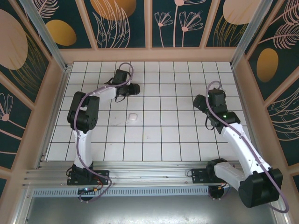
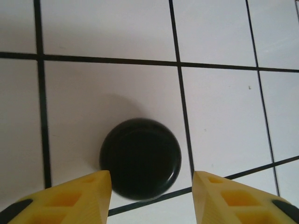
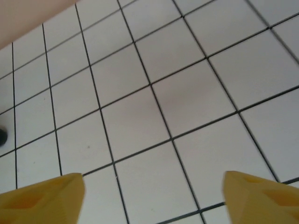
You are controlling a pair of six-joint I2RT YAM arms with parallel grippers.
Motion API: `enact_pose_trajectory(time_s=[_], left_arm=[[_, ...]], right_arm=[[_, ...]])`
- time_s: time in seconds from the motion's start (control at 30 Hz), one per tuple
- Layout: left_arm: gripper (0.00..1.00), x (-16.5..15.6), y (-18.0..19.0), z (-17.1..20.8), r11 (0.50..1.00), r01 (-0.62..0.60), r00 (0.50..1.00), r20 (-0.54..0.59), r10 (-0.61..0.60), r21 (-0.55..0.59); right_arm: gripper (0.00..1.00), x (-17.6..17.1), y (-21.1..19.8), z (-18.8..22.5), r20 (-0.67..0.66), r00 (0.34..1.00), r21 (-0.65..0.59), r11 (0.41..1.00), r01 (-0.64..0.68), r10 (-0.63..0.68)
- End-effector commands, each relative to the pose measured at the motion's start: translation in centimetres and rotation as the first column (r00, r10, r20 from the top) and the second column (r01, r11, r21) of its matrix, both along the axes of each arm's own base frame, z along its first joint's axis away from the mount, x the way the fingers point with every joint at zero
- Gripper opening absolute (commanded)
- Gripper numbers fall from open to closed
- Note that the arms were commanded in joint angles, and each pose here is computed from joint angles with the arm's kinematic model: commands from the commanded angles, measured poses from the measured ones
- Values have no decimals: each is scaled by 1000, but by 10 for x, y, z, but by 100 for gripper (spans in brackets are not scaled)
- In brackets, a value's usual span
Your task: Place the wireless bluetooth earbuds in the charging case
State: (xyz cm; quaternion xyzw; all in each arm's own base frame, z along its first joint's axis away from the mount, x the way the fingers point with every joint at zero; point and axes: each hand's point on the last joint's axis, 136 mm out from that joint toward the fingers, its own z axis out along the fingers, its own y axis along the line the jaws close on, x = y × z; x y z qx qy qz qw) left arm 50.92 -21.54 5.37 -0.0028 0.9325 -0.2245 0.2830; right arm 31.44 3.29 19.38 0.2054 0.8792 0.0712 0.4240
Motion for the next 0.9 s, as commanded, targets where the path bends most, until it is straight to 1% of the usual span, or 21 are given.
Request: enact_pose_trajectory(time_s=[0.0, 0.13, 0.17, 0.2, 0.23, 0.27, 0.33, 0.43, 0.5, 0.57, 0.67, 0.73, 0.8, 0.87], left_arm=[[51, 8, 19, 46, 994, 2, 996, 90, -12, 106], [58, 10, 38, 87, 981, -21, 981, 193, -18, 195], [63, 11, 46, 101, 974, -41, 973, 232, -12, 223], [76, 10, 55, 113, 964, -71, 964, 267, 1, 254], [92, 9, 65, 121, 953, -107, 954, 299, 19, 282], [99, 7, 77, 134, 939, -149, 940, 340, 37, 309], [99, -1, 102, 153, 916, -228, 912, 403, 81, 331], [99, -16, 145, 173, 889, -342, 858, 488, 163, 304], [98, -31, 173, 178, 864, -399, 816, 548, 182, 307], [99, -48, 194, 181, 837, -444, 774, 608, 177, 321], [99, -79, 219, 180, 788, -519, 708, 683, 180, 330], [99, -97, 229, 175, 773, -551, 661, 730, 175, 314], [99, -118, 242, 165, 759, -598, 607, 763, 221, 256], [99, -132, 252, 155, 762, -620, 569, 776, 274, 185]], right_arm=[[94, 5, -27, 5, 53, 996, -57, 995, 81, -78], [98, 10, -55, 4, 96, 983, -96, 982, 163, -154], [99, 12, -62, 5, 117, 978, -110, 976, 188, -175], [99, 14, -69, 5, 140, 972, -125, 970, 208, -190], [99, 16, -74, 6, 160, 967, -140, 965, 221, -198], [99, 19, -78, 6, 186, 963, -149, 963, 226, -197], [99, 25, -80, 6, 237, 956, -148, 966, 211, -172], [99, 30, -79, 7, 318, 938, -160, 968, 193, -134], [99, 31, -78, 8, 382, 918, -180, 966, 185, -105], [99, 30, -77, 6, 427, 900, -198, 963, 184, -84], [99, 30, -72, 4, 479, 877, -216, 964, 156, -35], [99, 30, -68, 0, 499, 867, -229, 965, 130, 1], [99, 31, -64, -5, 519, 854, -239, 965, 108, 33], [99, 33, -62, -11, 526, 849, -245, 965, 97, 48]])
